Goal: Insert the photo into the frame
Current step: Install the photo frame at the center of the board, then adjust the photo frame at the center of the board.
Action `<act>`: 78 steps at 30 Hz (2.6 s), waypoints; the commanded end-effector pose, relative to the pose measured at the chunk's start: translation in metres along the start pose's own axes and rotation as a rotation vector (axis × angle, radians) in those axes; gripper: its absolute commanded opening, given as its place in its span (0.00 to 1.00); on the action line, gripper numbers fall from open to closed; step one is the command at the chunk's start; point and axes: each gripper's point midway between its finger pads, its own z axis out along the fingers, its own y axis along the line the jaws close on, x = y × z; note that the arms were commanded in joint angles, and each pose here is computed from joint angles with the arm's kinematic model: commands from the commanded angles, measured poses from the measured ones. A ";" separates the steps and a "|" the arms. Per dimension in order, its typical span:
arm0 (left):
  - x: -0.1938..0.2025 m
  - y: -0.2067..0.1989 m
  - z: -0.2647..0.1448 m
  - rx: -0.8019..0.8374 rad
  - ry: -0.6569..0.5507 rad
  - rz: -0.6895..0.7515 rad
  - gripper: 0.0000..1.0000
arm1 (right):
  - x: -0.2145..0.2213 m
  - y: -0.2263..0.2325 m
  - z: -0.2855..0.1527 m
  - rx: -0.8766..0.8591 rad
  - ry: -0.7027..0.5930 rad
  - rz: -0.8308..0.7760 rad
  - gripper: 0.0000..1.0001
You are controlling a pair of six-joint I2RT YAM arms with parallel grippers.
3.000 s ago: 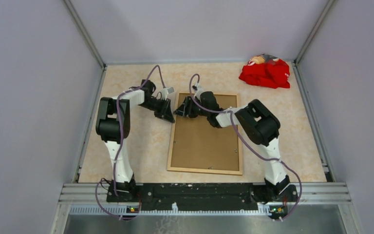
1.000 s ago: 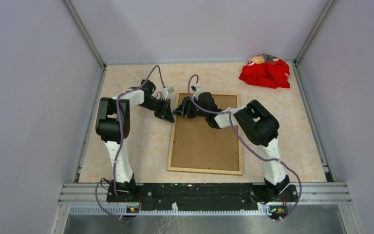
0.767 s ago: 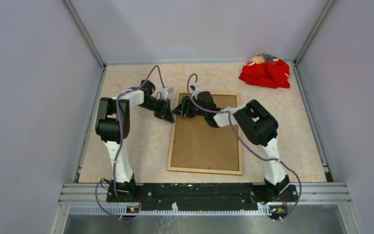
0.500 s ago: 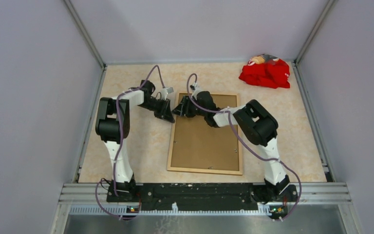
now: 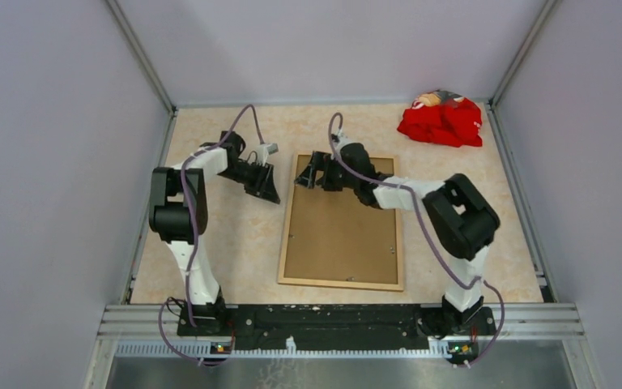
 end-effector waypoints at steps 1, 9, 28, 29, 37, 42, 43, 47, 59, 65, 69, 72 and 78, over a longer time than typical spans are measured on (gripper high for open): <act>0.008 0.000 -0.025 -0.106 0.023 0.166 0.43 | -0.076 -0.013 -0.075 0.166 -0.176 -0.017 0.94; 0.050 0.006 -0.014 -0.233 0.157 0.299 0.44 | -0.094 -0.146 -0.201 0.638 -0.347 0.162 0.99; 0.106 -0.040 0.023 -0.252 0.332 0.515 0.43 | -0.081 -0.179 -0.101 0.462 -0.173 0.281 0.99; 0.107 -0.043 0.025 -0.244 0.334 0.520 0.43 | -0.079 -0.169 -0.086 0.447 -0.142 0.258 0.99; 0.112 -0.072 0.042 -0.138 0.346 0.574 0.45 | -0.070 -0.075 0.032 0.251 0.041 0.100 0.99; 0.120 -0.093 0.042 -0.053 0.380 0.597 0.56 | -0.087 -0.052 0.042 0.242 0.022 0.046 0.99; 0.120 -0.095 0.039 -0.049 0.389 0.599 0.58 | -0.099 -0.048 0.035 0.242 -0.009 0.032 0.99; 0.114 -0.109 0.016 -0.012 0.410 0.621 0.68 | -0.145 -0.037 -0.008 0.251 -0.110 -0.006 0.99; -0.020 -0.033 -0.085 -0.279 0.086 0.503 0.63 | -0.073 -0.056 -0.162 0.462 -0.121 0.061 0.99; -0.053 0.055 -0.106 -0.335 0.005 0.231 0.51 | -0.019 -0.036 -0.197 0.333 -0.140 0.114 0.99; -0.049 0.073 -0.088 -0.294 0.000 0.168 0.44 | -0.004 -0.023 -0.189 0.283 -0.115 0.110 0.99; -0.045 0.074 -0.077 -0.249 -0.005 0.135 0.40 | 0.011 -0.027 -0.189 0.302 -0.085 0.148 0.99; -0.032 0.076 -0.066 -0.218 0.008 0.127 0.33 | 0.053 -0.060 -0.230 0.475 -0.055 0.233 0.99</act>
